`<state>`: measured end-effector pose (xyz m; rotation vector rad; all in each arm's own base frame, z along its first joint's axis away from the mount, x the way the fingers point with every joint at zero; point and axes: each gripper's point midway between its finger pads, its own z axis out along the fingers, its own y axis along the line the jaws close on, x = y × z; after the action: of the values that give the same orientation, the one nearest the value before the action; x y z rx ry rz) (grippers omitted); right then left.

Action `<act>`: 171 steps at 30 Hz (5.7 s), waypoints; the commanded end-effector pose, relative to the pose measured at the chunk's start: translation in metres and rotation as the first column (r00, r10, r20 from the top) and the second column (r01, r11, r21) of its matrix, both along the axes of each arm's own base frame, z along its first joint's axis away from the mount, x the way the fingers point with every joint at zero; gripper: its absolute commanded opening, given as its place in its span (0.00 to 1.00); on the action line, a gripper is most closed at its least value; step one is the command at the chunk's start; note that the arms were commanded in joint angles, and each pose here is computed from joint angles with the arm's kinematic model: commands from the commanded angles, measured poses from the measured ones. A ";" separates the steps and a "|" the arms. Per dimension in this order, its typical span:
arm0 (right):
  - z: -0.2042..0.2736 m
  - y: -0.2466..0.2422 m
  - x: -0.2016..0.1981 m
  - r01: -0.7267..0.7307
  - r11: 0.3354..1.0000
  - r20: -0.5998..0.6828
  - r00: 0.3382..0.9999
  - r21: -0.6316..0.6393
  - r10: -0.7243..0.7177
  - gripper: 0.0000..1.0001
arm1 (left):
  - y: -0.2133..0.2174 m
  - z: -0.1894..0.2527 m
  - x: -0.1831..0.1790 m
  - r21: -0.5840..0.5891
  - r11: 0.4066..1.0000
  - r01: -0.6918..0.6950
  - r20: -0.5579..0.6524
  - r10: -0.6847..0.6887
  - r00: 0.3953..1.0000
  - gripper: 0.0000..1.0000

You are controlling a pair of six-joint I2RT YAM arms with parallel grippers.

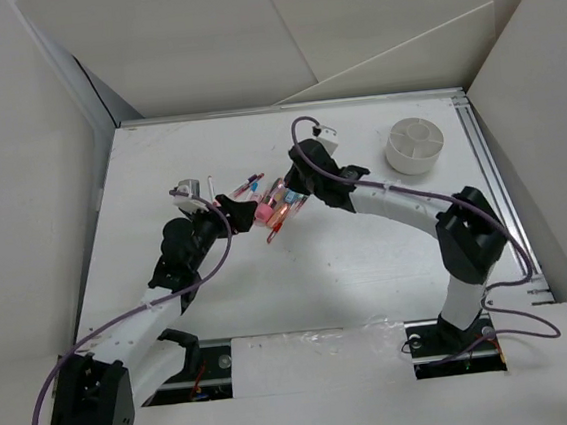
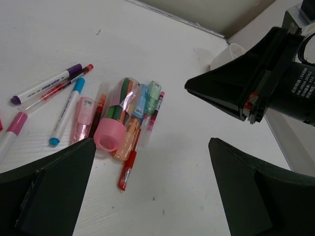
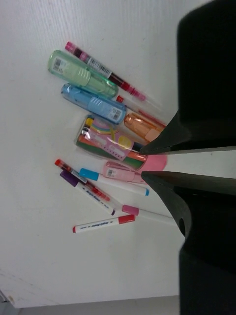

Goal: Sort the stationery into containers
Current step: Pick up the stationery from the center of the board, then place the stationery at the center of the board.

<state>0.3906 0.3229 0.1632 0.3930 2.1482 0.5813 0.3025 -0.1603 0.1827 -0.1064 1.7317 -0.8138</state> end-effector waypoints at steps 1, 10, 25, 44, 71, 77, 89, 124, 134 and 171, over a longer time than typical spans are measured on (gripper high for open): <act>-0.002 0.005 0.014 0.030 0.999 -0.033 0.999 -0.043 -0.031 0.28 | -0.001 0.015 0.010 0.003 1.000 0.006 0.034 -0.006 0.999 1.00; -0.032 0.031 0.041 0.040 0.992 -0.140 0.988 -0.123 -0.058 0.61 | -0.001 0.013 0.009 0.006 1.000 0.011 0.053 -0.011 0.999 0.46; -0.073 0.039 0.048 0.057 0.986 -0.245 0.965 -0.156 -0.095 0.68 | -0.004 0.008 0.005 -0.002 1.000 0.031 0.011 -0.031 0.999 0.60; -0.108 0.047 0.065 0.070 0.995 -0.306 0.948 -0.076 -0.090 0.62 | -0.001 0.000 0.007 0.008 1.000 0.013 -0.016 -0.013 1.000 0.60; 0.027 0.030 0.030 -0.104 0.877 -0.219 0.948 0.468 0.229 0.33 | -0.030 0.018 0.005 -0.130 0.982 0.134 -0.054 -0.142 0.988 0.79; 0.039 0.031 -0.003 -0.172 0.782 -0.206 0.911 0.599 0.358 0.33 | -0.053 0.036 -0.001 -0.222 0.948 0.229 -0.046 -0.245 0.968 0.79; 0.041 0.037 -0.025 -0.210 0.685 -0.196 0.864 0.697 0.464 0.33 | -0.072 0.022 -0.004 -0.217 0.932 0.292 -0.088 -0.316 0.945 0.72; 0.022 0.037 -0.055 -0.233 0.689 -0.226 0.833 0.687 0.506 0.68 | -0.077 0.013 -0.013 -0.123 0.937 0.328 -0.155 -0.344 0.926 0.02; 0.004 0.001 -0.079 -0.259 0.855 -0.255 0.880 0.449 0.400 0.94 | -0.060 0.003 -0.028 -0.015 0.953 0.304 -0.332 -0.291 0.897 0.00; -0.010 -0.043 -0.106 -0.241 0.942 -0.172 0.943 0.236 0.284 0.93 | -0.051 -0.080 -0.075 0.377 0.818 0.435 -0.693 -0.063 0.718 0.17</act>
<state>0.2821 0.2773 0.1489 0.3153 2.3936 0.9694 0.2262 -0.2127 0.1079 0.2828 2.6447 -0.4967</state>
